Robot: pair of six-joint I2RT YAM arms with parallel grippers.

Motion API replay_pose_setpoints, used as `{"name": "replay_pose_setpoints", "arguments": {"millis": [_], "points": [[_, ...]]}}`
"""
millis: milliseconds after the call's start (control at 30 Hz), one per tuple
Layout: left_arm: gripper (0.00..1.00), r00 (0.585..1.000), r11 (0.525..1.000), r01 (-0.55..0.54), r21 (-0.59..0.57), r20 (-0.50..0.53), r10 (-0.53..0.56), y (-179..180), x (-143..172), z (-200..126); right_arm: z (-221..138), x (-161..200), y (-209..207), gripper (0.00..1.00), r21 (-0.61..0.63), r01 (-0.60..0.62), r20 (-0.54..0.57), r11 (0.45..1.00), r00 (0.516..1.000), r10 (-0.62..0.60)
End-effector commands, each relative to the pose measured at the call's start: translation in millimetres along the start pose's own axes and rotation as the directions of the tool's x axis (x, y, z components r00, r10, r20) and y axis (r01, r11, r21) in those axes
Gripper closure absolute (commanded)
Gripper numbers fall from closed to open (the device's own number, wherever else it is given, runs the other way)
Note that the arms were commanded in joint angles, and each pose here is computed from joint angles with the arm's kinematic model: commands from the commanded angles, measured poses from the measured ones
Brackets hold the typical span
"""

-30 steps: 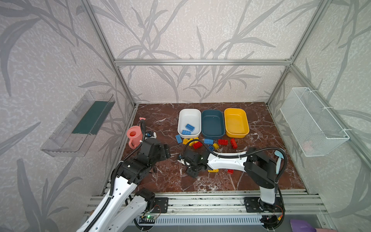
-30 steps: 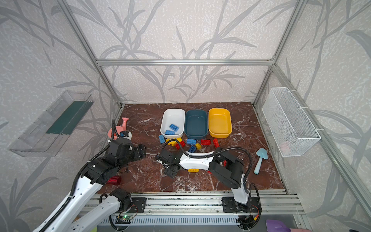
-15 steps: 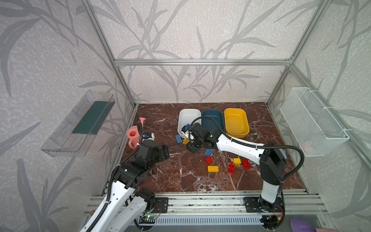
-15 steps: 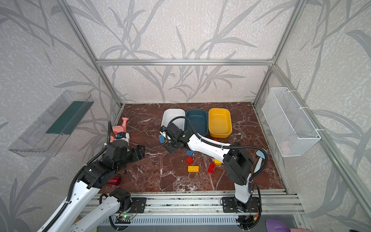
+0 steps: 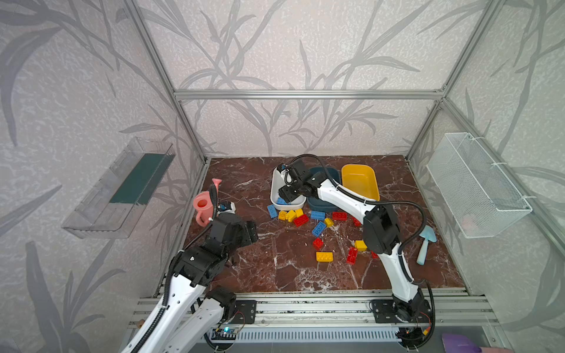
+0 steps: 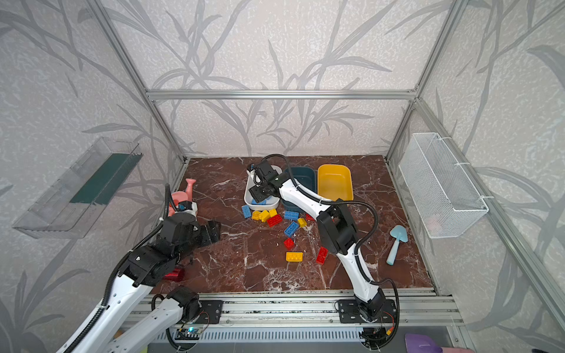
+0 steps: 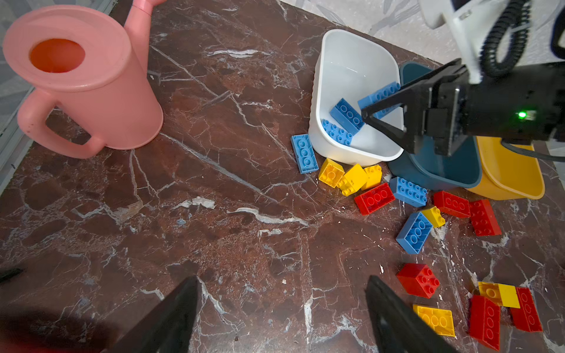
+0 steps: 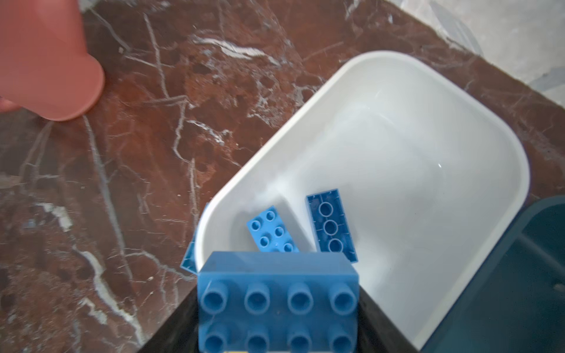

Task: Sort the legos into containers by color
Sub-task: Pick up the lego from the middle-left of the table, then pick up the lego from the center of the table.

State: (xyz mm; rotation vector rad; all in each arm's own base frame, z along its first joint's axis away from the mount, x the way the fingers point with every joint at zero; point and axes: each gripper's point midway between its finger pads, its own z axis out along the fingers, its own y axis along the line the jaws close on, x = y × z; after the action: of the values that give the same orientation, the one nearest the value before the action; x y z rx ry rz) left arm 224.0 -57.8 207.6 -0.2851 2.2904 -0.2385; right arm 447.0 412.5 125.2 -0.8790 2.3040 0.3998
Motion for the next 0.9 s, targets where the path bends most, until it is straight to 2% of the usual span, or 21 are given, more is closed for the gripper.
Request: {"name": "replay_pose_setpoints", "arguments": {"millis": [0,167,367,533,767,867], "points": [[0.14,1.0,0.999,-0.013,-0.039,-0.02,0.013,7,5,3,8,1,-10,0.41,0.002,-0.015,-0.041,1.0,0.999,0.015],[0.14,0.999,0.999,-0.019,-0.049,-0.031,0.017,8,6,6,18,-3,-22,0.38,0.01,-0.04,-0.04,0.999,0.998,0.04],[0.14,0.999,0.998,-0.021,-0.062,-0.047,0.018,8,8,9,11,-14,-26,0.21,0.012,-0.042,-0.014,0.999,0.999,0.043],[0.14,0.996,0.997,-0.016,-0.076,-0.084,0.01,7,13,16,-14,-30,-25,0.08,0.009,-0.035,0.03,0.999,0.999,0.035],[0.16,0.988,0.992,0.02,-0.125,-0.149,-0.039,3,18,39,-70,-34,-15,0.08,-0.023,-0.066,0.076,0.998,0.995,0.068],[0.17,0.986,0.99,0.056,-0.129,-0.147,-0.074,-2,17,55,-104,-27,-12,0.08,-0.034,-0.106,0.162,0.994,0.981,0.11]]}}
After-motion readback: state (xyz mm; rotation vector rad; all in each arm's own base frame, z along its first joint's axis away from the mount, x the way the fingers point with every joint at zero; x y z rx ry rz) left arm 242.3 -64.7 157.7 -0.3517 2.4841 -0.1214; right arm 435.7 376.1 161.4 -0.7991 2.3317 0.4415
